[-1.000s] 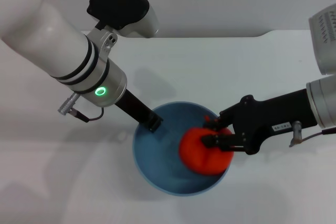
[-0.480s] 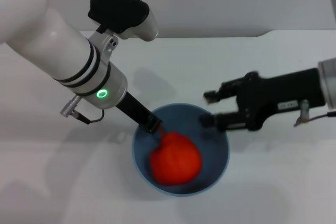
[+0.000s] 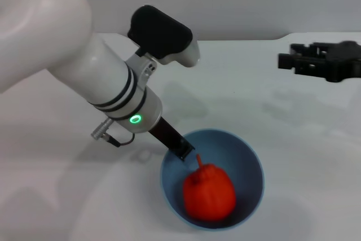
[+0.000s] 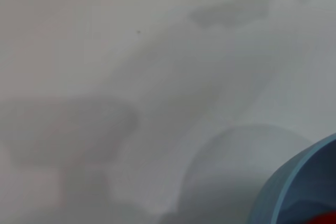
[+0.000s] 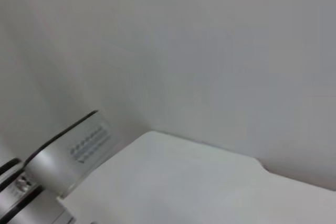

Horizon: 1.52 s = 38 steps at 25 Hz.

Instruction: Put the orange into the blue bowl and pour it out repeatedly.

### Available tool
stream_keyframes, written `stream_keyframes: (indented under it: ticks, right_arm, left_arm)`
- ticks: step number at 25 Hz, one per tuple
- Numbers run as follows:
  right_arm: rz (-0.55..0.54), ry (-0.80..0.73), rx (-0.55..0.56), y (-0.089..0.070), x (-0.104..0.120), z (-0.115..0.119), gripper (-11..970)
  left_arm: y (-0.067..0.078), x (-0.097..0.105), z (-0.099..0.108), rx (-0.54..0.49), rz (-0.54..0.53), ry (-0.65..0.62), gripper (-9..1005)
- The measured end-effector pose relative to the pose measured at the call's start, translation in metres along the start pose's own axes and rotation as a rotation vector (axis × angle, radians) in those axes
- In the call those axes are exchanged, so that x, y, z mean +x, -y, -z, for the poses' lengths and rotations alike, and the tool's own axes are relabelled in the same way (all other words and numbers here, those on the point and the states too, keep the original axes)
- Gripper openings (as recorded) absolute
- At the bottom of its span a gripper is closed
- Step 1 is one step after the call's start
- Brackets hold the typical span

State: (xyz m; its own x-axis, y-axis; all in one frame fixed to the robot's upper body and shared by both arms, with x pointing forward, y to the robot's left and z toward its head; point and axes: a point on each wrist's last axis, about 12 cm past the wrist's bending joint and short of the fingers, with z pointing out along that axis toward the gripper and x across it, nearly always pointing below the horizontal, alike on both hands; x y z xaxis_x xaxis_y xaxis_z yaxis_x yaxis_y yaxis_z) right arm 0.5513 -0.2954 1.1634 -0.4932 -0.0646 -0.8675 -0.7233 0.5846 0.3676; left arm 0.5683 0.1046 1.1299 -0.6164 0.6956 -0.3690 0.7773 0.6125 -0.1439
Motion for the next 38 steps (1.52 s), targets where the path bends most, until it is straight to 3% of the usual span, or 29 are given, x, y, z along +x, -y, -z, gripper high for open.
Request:
stream_keyframes:
  ticks: [8,13,17,22,24,25,28,32,36,38]
  right_arm:
    - [-0.094,0.029,0.025,0.008,0.020,0.008,518]
    - [-0.103,0.032,0.020,0.009,0.024,0.008,519]
    - [-0.129,0.035,0.025,0.012,0.030,0.007,519]
    - [-0.161,0.069,0.049,0.020,0.043,0.009,519]
    - [-0.175,0.105,0.050,0.023,0.052,0.010,519]
    - [-0.190,0.131,0.051,0.024,0.056,0.011,519]
    - [-0.240,0.270,0.073,0.030,0.068,0.019,519]
    - [-0.276,0.480,0.131,0.035,0.082,0.033,519]
    - [-0.313,0.609,0.191,0.037,0.096,0.039,519]
    - [-0.342,0.678,0.237,0.040,0.103,0.042,519]
  left_arm:
    - [-0.001,-0.004,-0.002,-0.008,-0.002,0.023,19]
    - [-0.003,-0.006,0.002,-0.019,0.001,0.047,167]
    - [-0.024,-0.007,0.018,-0.040,0.084,0.157,304]
    - [-0.056,0.007,0.049,-0.028,0.213,0.392,484]
    - [-0.071,0.022,0.067,0.009,0.281,0.562,552]
    - [-0.071,0.023,0.068,0.015,0.285,0.572,586]
    - [-0.087,0.050,0.085,0.098,0.373,0.810,689]
    - [-0.109,0.097,0.096,0.196,0.518,1.142,688]
    - [-0.117,0.143,0.096,0.122,0.531,1.411,686]
    - [-0.119,0.164,0.095,-0.007,0.494,1.482,685]
